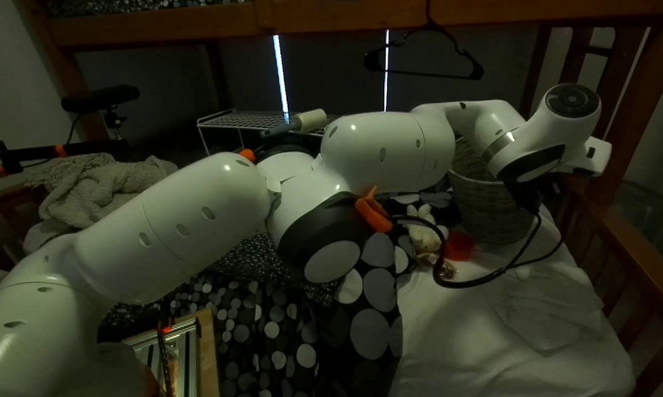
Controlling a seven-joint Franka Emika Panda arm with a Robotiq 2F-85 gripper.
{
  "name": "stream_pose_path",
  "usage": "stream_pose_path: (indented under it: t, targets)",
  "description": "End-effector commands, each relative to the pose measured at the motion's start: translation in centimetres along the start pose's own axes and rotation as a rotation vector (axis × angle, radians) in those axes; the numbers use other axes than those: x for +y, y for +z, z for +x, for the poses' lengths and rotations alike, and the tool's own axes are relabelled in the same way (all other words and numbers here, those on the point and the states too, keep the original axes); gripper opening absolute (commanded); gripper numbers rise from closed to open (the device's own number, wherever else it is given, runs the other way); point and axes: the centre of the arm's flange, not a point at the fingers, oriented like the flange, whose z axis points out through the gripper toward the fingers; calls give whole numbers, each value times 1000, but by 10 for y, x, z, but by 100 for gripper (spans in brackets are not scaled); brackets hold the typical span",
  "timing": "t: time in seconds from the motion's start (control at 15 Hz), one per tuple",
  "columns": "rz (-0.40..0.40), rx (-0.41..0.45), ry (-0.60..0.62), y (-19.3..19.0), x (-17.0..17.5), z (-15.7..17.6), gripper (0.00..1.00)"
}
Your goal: Pick up the basket and pour all the contents onto the bed, put the basket back on the bed
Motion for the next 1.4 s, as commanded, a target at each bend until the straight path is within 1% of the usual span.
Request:
stream_pose_path:
  t: [0.0,0.13,0.33,0.4,0.47,0.6,0.67,0.8,1.0,1.07,1.13,1.2,1.27,1.33]
  targets:
    - [12,38,59,12,-9,42,3]
    - [8,39,74,13,-8,41,3]
    - [-11,12,86,20,-5,42,3]
    - [-19,4,89,22,-5,41,37]
    - [-25,-3,95,24,-4,40,39]
    - [-26,-1,108,23,-7,41,51]
    - [-28,6,113,21,-9,41,60]
    - [-28,18,120,12,-12,45,74]
    - [-50,21,77,-19,-21,42,98]
    - [-45,-1,44,-34,-25,38,99]
    - [-59,-20,-4,-48,-28,31,100]
    - [-53,-23,-88,-64,-32,25,100]
    - [-33,7,2,-42,-25,22,100]
    - [-30,10,-11,-51,-31,25,100]
